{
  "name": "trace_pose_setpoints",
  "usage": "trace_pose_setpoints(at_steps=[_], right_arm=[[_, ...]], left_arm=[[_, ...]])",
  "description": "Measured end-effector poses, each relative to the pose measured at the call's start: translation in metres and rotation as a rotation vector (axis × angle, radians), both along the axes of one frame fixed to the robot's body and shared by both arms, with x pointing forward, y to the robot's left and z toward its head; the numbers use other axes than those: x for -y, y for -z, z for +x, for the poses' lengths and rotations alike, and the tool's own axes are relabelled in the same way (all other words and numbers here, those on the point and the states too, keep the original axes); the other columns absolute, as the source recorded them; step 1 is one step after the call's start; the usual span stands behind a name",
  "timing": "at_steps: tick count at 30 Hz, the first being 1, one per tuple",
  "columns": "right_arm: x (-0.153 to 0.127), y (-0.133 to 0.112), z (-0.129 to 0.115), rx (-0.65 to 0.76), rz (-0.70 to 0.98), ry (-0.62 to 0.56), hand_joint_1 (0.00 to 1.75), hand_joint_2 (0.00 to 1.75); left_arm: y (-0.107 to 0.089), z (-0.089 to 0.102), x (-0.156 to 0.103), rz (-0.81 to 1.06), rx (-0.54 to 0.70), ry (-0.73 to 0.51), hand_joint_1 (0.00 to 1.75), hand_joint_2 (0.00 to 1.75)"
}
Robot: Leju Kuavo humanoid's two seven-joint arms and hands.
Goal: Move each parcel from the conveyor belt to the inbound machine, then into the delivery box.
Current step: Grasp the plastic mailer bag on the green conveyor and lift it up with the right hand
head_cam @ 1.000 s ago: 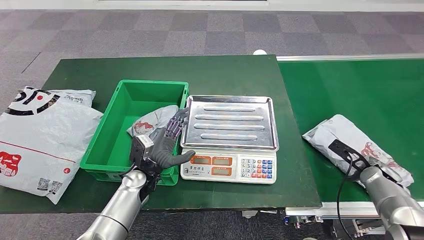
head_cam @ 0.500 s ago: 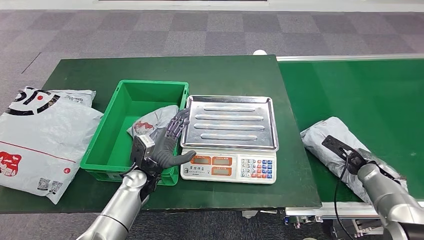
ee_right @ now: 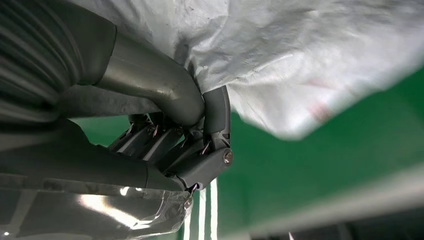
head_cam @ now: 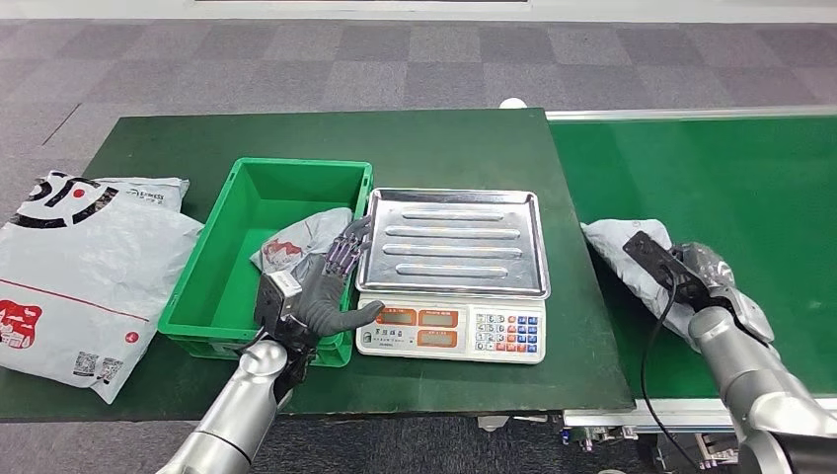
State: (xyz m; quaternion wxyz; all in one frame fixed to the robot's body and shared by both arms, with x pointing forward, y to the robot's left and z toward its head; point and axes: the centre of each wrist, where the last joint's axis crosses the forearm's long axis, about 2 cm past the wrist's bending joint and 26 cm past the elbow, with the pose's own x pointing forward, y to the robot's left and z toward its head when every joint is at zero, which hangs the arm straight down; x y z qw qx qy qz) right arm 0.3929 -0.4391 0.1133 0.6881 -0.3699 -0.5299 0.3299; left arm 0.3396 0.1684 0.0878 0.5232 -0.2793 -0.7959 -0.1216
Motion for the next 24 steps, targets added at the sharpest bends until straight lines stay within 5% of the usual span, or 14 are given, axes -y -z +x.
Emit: trace_pose_setpoints(at_steps=[4,8,24], right_arm=[[-0.003,-0.004,0.003,0.102,0.015,-0.013,1.75,1.75],[-0.024,-0.036,0.017,0.723,0.155,-0.064,1.75,1.75],[-0.036,-0.049,0.011,0.907,0.185,-0.036,1.75,1.75]], left_arm=[[0.0,-0.001,0.0,-0.001,0.001,-0.001,0.0,1.75],[0.001,-0.004,0.0,-0.005,0.004,-0.003,0.0,1.75],[0.001,-0.005,0.0,-0.006,0.004,-0.002,0.0,1.75]])
